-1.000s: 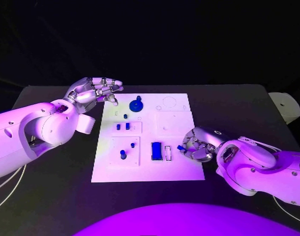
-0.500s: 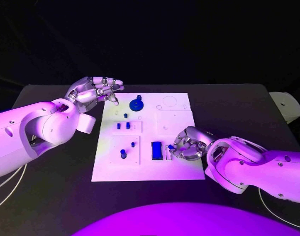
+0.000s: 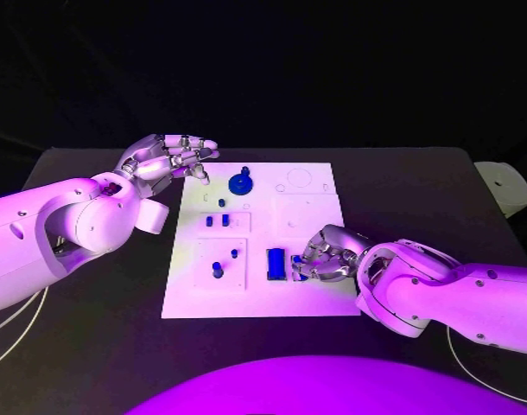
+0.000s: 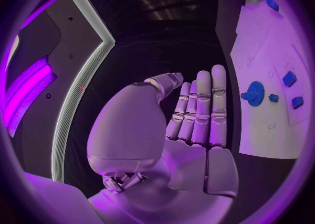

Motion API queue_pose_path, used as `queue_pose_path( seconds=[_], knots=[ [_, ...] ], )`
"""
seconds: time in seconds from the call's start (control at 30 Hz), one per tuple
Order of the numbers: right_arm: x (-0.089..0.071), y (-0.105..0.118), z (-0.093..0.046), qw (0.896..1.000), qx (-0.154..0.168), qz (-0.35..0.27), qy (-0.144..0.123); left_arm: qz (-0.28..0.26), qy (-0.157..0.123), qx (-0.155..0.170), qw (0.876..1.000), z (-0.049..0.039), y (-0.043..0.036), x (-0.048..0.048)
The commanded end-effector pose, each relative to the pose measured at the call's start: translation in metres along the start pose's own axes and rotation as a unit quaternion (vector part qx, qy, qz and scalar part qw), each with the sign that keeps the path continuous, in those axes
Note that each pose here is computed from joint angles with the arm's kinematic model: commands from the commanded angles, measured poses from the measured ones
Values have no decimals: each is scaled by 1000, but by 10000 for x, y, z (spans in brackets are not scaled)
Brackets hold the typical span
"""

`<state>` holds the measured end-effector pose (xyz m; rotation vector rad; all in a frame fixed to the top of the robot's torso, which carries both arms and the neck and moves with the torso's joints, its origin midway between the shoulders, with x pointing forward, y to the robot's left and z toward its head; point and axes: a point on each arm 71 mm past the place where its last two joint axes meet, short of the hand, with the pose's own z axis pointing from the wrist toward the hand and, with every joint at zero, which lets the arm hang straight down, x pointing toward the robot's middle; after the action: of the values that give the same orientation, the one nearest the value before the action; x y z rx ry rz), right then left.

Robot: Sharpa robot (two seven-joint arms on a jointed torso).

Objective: Assemble the parts on the task board

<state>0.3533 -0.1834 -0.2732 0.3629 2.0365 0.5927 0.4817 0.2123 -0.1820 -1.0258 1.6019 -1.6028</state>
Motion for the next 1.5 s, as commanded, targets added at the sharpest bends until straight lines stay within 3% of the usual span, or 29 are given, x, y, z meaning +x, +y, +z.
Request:
queue_pose_path(
  seconds=[0.03, 1.17, 1.37, 1.5],
  knots=[
    [30, 4, 4, 1000, 1, -13, 12, -1, 11, 3, 1000, 3, -10, 29],
    [-1, -1, 0, 1000, -9, -24, -3, 2, 11, 0, 1000, -4, -6, 15],
    [-74, -50, -38, 999, -20, -13, -24, 3, 8, 2, 1000, 1, -7, 6],
    [-215, -58, -52, 996, -62, 31, -57, 3, 0, 12, 1000, 11, -16, -17]
  ],
)
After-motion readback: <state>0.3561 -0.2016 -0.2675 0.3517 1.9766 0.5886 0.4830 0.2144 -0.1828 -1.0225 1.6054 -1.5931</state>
